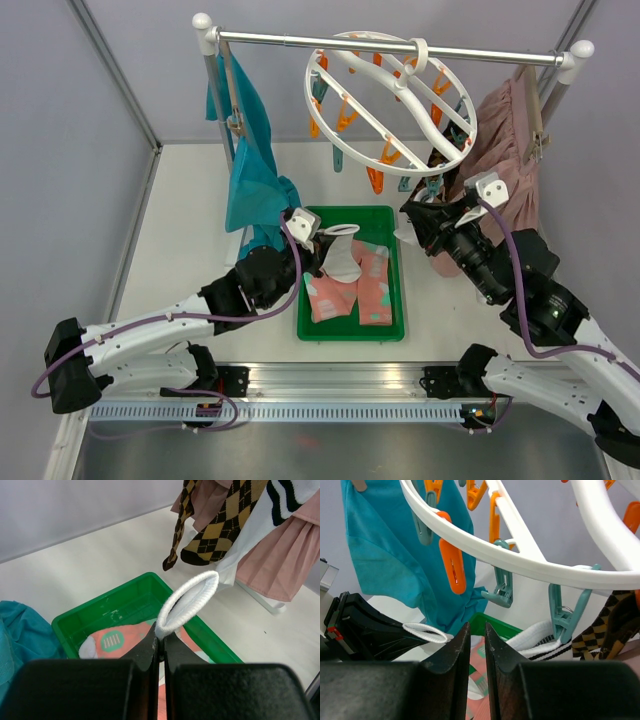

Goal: Clip the socks to the hanger
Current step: Rotate the hanger.

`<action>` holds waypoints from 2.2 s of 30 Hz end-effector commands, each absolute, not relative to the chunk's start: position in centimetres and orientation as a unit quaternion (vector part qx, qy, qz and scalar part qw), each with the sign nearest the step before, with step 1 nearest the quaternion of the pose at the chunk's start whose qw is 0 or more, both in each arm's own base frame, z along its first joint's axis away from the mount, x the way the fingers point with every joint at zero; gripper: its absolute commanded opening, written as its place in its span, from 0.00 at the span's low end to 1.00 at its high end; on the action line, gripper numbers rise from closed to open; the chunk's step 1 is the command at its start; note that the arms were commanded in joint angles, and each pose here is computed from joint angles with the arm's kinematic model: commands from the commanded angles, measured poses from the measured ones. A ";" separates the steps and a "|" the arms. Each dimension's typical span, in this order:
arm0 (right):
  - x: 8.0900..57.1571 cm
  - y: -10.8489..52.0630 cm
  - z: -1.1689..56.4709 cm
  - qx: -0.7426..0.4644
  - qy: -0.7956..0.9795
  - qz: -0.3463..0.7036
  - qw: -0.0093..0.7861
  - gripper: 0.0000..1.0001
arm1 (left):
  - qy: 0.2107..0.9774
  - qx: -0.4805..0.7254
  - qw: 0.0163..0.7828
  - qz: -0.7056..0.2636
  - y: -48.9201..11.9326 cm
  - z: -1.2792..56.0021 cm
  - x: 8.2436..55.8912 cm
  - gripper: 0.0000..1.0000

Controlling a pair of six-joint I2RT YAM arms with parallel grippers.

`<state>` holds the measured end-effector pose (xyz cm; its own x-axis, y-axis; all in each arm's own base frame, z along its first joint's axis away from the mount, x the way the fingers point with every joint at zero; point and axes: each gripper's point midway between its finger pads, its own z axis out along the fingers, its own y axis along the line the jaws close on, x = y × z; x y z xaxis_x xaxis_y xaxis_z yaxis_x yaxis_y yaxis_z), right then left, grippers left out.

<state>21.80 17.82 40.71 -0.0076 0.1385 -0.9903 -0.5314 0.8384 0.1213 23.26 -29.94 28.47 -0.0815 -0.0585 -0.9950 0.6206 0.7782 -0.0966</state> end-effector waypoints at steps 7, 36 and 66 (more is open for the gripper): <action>22.8 17.5 40.9 -0.132 0.665 0.224 0.700 0.21 | 0.669 0.185 0.658 -0.290 -29.9 30.3 23.1 0.02; 23.3 16.6 40.7 -0.118 0.669 0.201 0.706 0.24 | 0.669 0.185 0.661 -0.286 -29.6 30.3 23.1 0.02; 24.8 14.9 41.9 -0.021 0.640 0.194 0.743 0.17 | 0.668 0.186 0.660 -0.289 -29.7 30.3 23.0 0.02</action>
